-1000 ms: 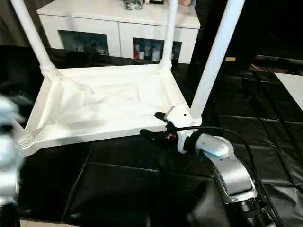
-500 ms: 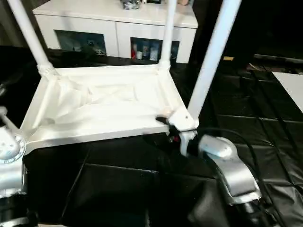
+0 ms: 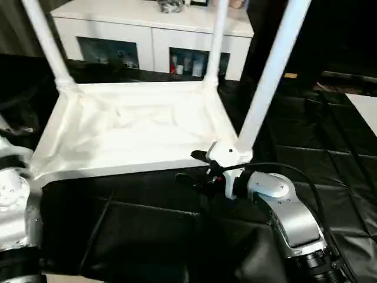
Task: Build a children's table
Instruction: Rotate table base
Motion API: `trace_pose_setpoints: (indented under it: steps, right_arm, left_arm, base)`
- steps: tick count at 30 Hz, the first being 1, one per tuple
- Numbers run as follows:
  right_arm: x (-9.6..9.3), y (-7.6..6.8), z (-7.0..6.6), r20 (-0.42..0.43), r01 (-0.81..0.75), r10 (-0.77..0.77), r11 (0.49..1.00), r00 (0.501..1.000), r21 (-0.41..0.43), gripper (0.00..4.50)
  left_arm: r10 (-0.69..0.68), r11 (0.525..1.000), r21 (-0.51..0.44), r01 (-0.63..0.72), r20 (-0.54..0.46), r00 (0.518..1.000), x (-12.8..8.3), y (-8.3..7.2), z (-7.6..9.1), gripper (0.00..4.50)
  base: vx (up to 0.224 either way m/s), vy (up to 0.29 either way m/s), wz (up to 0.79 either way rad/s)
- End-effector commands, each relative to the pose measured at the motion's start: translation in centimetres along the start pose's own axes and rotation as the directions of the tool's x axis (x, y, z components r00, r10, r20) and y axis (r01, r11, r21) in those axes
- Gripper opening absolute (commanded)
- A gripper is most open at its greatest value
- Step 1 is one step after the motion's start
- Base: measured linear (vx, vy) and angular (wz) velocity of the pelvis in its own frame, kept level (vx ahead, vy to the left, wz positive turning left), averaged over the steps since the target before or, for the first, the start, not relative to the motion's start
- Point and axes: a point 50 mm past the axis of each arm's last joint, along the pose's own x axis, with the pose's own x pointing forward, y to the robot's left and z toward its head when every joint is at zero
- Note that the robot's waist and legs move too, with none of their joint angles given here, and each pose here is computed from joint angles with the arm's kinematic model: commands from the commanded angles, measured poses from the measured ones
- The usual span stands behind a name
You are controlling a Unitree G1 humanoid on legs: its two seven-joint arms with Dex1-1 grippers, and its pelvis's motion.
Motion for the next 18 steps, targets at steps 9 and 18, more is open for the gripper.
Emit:
trace_pose_setpoints:
  steps: [9,18]
  right_arm:
    - [-0.8,0.0,-0.4,-0.039,-0.016,0.016,1.0,0.999,-0.01,3.48]
    - [-2.6,-6.2,-3.4,-0.276,0.517,-0.521,0.851,0.808,-0.094,3.48]
  left_arm:
    - [-0.672,0.738,-0.206,0.642,-0.312,0.672,-3.4,-3.1,-4.4,4.43]
    - [-0.936,0.329,-0.265,0.906,-0.222,0.274,-3.4,-10.3,-1.9,4.43]
  base:
    - [0.0,0.0,0.0]
    - [0.0,0.0,0.0]
